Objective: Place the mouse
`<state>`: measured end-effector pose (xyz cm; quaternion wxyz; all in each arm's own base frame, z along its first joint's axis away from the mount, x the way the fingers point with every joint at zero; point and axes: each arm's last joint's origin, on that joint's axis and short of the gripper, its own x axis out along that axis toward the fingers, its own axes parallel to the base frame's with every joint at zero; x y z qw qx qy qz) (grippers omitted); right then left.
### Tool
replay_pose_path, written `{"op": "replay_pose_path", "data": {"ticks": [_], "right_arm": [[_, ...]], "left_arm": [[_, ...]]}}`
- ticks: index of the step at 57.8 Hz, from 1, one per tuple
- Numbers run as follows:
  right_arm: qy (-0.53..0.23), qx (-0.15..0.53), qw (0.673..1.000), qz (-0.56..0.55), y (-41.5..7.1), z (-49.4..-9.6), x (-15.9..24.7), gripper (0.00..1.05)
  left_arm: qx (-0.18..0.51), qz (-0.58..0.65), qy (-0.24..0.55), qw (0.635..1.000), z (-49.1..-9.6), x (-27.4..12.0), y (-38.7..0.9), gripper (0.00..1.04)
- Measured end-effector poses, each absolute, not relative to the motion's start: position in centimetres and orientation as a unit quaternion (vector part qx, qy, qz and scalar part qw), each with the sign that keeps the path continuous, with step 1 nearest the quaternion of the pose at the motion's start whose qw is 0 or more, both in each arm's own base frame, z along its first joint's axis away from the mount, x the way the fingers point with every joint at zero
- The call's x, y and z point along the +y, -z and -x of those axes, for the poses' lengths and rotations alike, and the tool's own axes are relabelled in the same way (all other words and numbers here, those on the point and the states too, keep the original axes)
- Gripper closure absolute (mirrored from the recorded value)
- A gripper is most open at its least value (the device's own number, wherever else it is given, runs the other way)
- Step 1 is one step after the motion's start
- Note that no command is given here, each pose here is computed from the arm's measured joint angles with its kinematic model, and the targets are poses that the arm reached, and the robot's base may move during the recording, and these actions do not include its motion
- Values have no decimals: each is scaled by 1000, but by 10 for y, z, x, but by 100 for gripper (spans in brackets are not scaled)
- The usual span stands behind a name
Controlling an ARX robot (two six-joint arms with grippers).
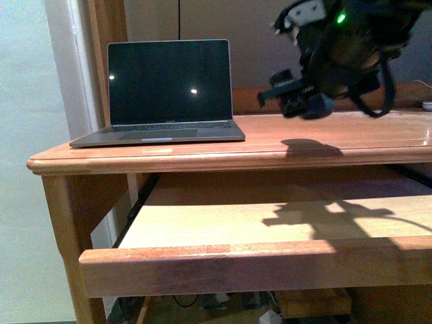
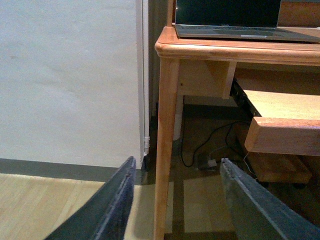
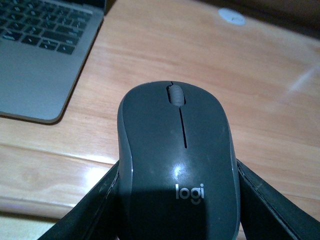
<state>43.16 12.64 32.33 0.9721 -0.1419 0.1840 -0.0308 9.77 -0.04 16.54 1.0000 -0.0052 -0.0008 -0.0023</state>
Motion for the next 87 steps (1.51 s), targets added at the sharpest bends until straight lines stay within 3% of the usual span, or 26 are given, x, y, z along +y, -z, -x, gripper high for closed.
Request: {"op": "replay_pose_path", "data": {"ticks": [15, 27, 39, 45, 53, 65, 77, 87], "right_arm": [[72, 212, 966, 129, -299, -477, 140, 49], [90, 206, 967, 121, -295, -493, 152, 49], [94, 165, 978, 84, -294, -495, 151, 8], [83, 144, 985, 53, -303, -485, 137, 8], [31, 84, 996, 4, -333, -446, 98, 7], [-70, 10, 997, -18, -354, -342, 19, 7], [-163, 67, 984, 17, -281, -263, -34, 7], [-191, 124, 973, 34, -229, -224, -48, 7]], "left_arm": [[-1, 5, 2, 1000, -98, 0, -165, 6], [-1, 4, 2, 1000, -98, 0, -165, 8], [-1, 4, 2, 1000, -98, 0, -165, 8], [-1, 4, 2, 1000, -98, 0, -165, 8], [-1, 4, 2, 1000, -98, 0, -165, 8], [-1, 4, 2, 1000, -98, 0, -165, 8], [-1, 4, 2, 1000, -98, 0, -165, 8], [-1, 4, 2, 1000, -98, 0, -165, 8]]}}
